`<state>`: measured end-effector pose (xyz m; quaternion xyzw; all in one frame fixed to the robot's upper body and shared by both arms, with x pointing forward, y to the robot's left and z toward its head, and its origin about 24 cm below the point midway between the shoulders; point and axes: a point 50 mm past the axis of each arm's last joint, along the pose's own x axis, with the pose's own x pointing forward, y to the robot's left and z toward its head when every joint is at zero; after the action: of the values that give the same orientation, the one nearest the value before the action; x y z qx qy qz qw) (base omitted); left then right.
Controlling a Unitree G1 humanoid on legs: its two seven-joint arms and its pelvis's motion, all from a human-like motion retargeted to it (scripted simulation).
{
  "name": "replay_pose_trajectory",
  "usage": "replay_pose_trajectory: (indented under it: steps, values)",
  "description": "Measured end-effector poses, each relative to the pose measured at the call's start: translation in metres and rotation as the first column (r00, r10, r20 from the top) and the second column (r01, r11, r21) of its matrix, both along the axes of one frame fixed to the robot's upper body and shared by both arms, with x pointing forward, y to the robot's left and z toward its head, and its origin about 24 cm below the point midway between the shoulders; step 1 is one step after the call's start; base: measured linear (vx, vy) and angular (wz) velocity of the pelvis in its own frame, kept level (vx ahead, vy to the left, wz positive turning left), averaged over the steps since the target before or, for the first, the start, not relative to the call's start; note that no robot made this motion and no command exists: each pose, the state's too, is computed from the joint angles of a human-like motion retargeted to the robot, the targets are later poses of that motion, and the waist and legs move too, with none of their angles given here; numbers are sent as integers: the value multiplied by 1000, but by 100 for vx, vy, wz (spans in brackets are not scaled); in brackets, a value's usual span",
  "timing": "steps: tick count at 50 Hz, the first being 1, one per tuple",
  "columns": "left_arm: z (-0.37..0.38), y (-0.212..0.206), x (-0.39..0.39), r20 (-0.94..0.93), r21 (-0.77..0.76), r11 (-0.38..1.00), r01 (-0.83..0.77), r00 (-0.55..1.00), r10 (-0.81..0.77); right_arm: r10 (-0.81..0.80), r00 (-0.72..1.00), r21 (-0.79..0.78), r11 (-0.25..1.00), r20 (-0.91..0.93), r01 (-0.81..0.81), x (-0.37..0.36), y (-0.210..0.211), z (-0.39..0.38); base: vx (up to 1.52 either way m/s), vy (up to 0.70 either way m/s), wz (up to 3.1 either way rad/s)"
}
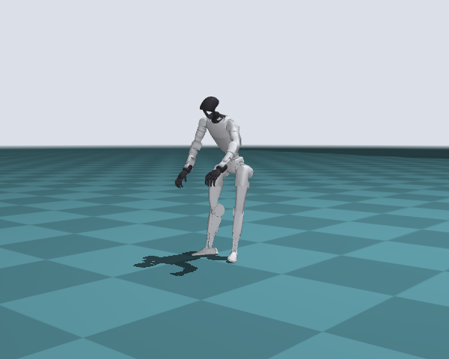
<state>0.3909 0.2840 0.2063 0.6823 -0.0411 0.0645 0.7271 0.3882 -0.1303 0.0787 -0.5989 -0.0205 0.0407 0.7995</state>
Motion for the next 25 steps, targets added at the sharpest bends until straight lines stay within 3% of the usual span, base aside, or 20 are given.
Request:
replay_pose_trajectory:
  steps: [2,5,8,12,16,18,20,22,25]
  values:
    - [-9,-61,2,-19,68,954,291,957,-291,34,999,14,999,24,-34,1,10,7,-2,4,31]
    - [-23,-139,-24,-64,210,713,669,737,-672,82,993,18,996,86,-84,3,21,18,-3,0,7]
    - [-26,-157,-38,-86,290,586,756,631,-771,101,985,9,995,137,-103,4,24,27,0,0,0]
    - [-23,-96,-23,-74,254,784,567,819,-569,71,985,-16,997,156,-69,8,11,33,0,0,0]
    - [-7,16,-19,-54,148,985,93,995,-86,37,986,-25,999,165,-33,11,2,39,-3,-1,-4]
    - [6,77,-33,29,5,967,-254,967,254,6,984,-27,1000,177,-1,13,-2,41,0,0,0]
    - [21,119,-55,84,-136,854,-502,853,515,-17,985,-16,1000,173,20,13,-7,40,0,0,0]
    - [34,126,-59,119,-210,821,-532,819,561,-28,985,-31,999,169,34,14,-10,41,-5,-8,-7]
    - [40,98,-39,105,-216,896,-388,903,417,-33,989,-34,999,146,39,13,-11,37,-2,-2,0]
